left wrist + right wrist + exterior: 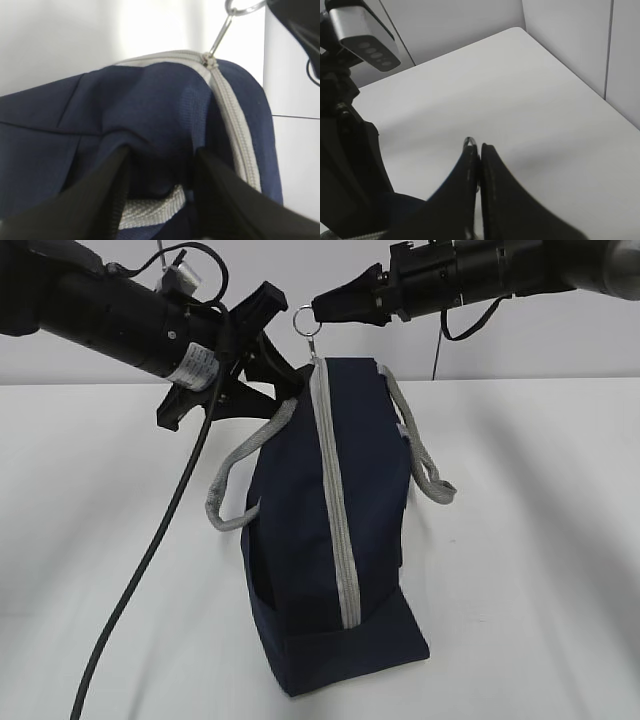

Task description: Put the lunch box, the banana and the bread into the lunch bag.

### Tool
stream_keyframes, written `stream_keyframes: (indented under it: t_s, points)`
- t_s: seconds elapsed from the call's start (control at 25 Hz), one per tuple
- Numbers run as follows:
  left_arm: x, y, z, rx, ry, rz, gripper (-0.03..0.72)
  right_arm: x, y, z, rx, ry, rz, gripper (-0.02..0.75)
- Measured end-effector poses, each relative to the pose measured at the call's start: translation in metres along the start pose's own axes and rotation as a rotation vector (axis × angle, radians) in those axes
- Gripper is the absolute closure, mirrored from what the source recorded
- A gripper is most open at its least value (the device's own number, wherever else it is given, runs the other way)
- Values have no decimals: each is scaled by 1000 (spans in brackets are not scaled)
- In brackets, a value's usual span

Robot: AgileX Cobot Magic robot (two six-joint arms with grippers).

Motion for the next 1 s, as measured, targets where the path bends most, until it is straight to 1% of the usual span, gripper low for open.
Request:
stream_keyframes:
  t_s: [0.08,0.12,0.16,0.24,0.28,0.32,0.36,0.48,0.6,0.72,0.84,0.92,1.0]
  points:
    - [0,-1,1,-4,0,-1,380,0,0,0,0,0,0,754]
    - [0,-1,1,-4,-2,1,403,0,0,0,0,-1,0,754]
    - [0,-1,1,-4,-4,2,441,0,0,0,0,-1,0,754]
    - [1,-1,1,-4,-9,6,544,0,0,0,0,-4,0,754]
    - [1,-1,1,-4,-10,8,608,0,0,0,0,-4,0,754]
    - [1,-1,2,-4,-11,8,649,0,0,0,0,-5,0,754]
    - [1,-1,2,-4,-11,8,664,0,0,0,2,-4,0,754]
    - [1,-1,2,-4,-11,8,674,0,0,-1,7,-3,1,754]
    - [-4,2,4,0,-29,4,674,1,0,-6,41,10,7,754]
    - [-12,10,9,4,-85,6,676,2,0,-11,73,22,13,754]
    - [-20,18,14,10,-145,18,676,2,0,-12,79,24,16,754]
    - [-22,23,17,11,-175,28,676,2,0,-12,79,24,16,754]
    - [-21,27,19,18,-190,42,676,2,0,-12,81,25,16,754]
Point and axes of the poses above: a point on each arm's last joint axis where the gripper is mounted, y pointing back along that axis away from the gripper, x along the wrist's bending axis when the last joint is at zero, z = x × y, the point moved 6 cm from there along -y, pointing out along that axis toward the gripper, and after that the axes turned 14 degrees about y, right-handed, at the moved point
